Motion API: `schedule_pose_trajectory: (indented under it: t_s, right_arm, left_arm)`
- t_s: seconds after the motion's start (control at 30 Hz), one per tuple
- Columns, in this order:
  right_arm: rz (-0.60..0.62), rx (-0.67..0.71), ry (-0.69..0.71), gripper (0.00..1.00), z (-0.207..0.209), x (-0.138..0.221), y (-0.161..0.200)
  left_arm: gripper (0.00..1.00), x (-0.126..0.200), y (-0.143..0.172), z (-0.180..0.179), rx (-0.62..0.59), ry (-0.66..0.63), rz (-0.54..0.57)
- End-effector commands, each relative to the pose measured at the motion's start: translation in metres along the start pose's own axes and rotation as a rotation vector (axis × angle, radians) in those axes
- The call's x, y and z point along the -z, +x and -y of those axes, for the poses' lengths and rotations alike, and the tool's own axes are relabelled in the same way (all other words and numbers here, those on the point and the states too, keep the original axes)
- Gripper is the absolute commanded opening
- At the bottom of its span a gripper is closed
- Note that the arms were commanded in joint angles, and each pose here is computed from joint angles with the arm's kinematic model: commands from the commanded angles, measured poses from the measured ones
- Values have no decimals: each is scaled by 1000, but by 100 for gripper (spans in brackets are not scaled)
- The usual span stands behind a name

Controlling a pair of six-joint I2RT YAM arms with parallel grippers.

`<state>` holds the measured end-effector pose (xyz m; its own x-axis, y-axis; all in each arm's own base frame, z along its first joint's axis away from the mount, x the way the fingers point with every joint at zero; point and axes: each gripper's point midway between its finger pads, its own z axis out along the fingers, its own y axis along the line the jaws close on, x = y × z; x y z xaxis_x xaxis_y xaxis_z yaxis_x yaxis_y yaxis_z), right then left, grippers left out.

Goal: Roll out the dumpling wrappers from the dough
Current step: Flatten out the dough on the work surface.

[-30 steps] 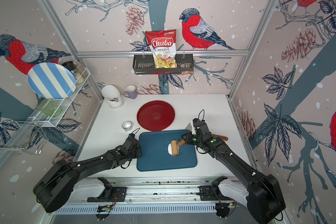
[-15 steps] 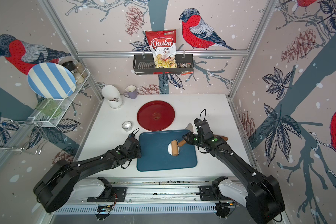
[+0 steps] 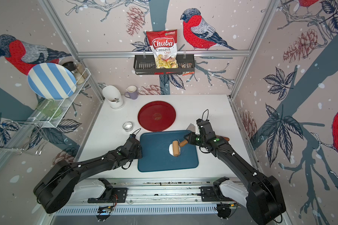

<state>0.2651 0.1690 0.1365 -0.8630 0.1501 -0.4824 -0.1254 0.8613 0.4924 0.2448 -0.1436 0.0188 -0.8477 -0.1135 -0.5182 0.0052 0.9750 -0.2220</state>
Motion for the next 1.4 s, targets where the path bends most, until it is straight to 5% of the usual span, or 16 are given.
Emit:
schedule_pose_trajectory:
  t_s: [0.0, 0.37, 0.77, 1.37]
  right_arm:
    - [-75, 15, 76, 0, 17, 4, 19]
    - [-143, 30, -1, 0, -16, -22, 42]
    - [-90, 16, 96, 0, 23, 1, 22]
    - [-160, 86, 30, 0, -18, -23, 40]
  left_arm:
    - [0, 0, 15, -4, -21, -6, -63]
    - [0, -2, 16, -3, -24, -8, -69]
    - [0, -1, 16, -4, -24, -8, -67]
    - [0, -3, 16, -2, -30, -3, -73]
